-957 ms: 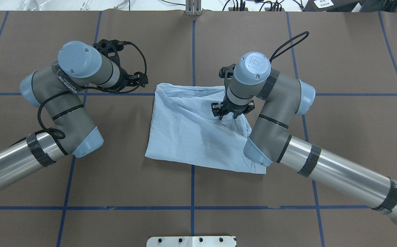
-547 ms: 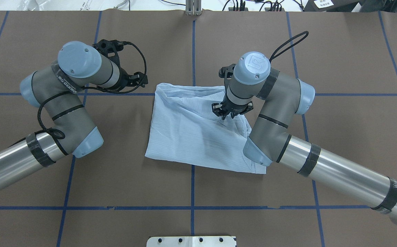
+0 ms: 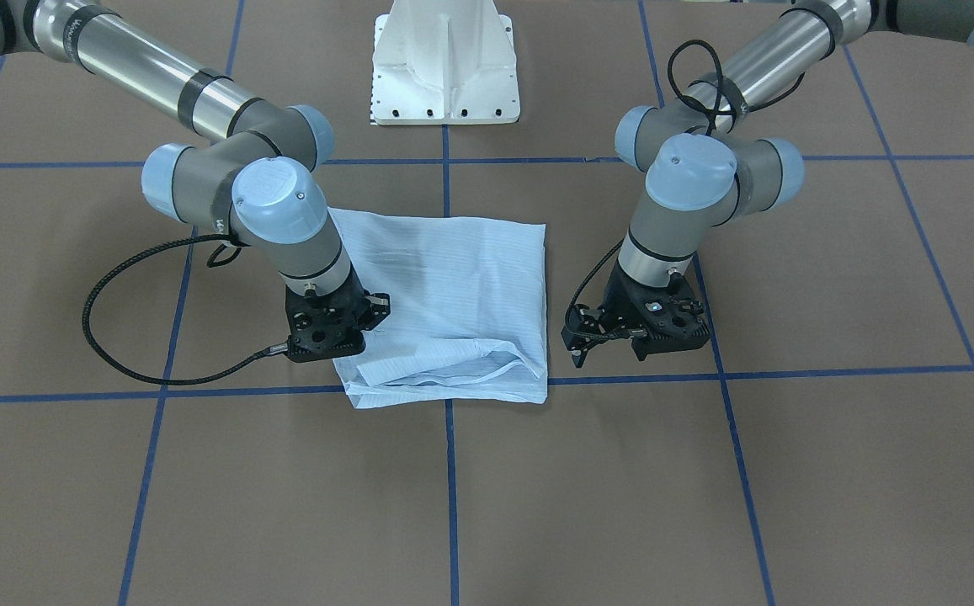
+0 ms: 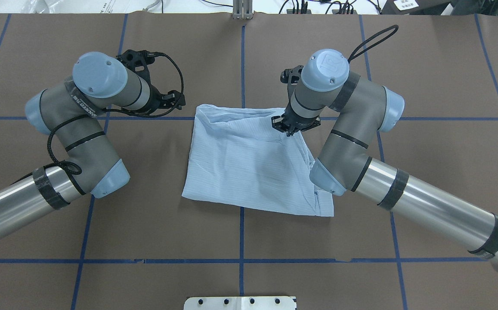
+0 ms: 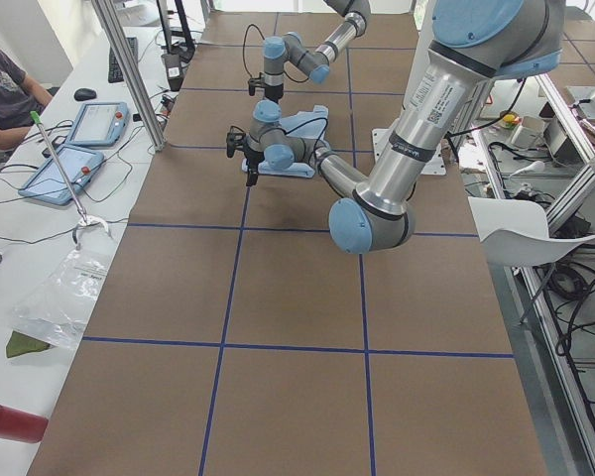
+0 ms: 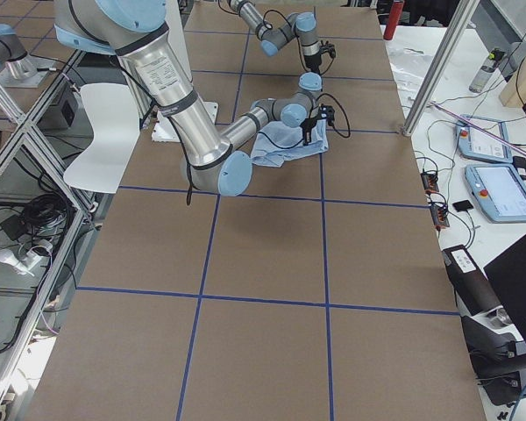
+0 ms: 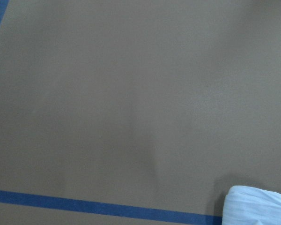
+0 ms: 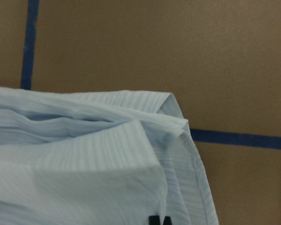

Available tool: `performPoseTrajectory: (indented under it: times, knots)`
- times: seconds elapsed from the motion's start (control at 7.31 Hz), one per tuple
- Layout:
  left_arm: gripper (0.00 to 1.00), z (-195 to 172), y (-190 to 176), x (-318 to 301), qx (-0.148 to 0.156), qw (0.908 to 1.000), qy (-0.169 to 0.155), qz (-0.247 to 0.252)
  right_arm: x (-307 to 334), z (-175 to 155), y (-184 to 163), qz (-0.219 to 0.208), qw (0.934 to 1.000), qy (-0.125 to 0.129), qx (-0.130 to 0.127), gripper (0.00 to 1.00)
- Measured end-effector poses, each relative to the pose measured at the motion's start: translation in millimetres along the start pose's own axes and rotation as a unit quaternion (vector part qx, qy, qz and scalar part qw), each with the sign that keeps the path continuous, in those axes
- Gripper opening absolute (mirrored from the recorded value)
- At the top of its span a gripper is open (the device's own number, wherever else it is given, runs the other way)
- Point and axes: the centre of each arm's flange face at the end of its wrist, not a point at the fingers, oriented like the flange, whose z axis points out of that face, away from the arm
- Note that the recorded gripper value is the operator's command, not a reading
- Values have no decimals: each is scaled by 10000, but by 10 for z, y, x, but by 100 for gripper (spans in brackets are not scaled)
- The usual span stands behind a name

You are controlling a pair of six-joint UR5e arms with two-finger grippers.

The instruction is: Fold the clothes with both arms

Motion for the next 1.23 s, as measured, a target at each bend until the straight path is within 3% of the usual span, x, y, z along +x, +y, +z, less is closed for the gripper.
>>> performPoseTrajectory:
  times: [0.14, 0.27, 0.41, 1.23]
  knots:
    - [100, 1, 3, 3, -2, 10000, 3, -1, 60, -37, -83, -12, 10000, 34, 78, 0]
    - [100, 1, 7, 10, -4, 10000, 7, 1, 113, -20, -136, -7, 9999, 107, 134, 41]
    - [100, 1, 10, 14, -5, 10000, 10, 4, 149, 11, -171, 15, 9997, 179, 178, 99]
    - [100, -92, -179, -58, 99, 9999, -19, -29, -127, -54, -181, -57, 9996, 93, 242, 100]
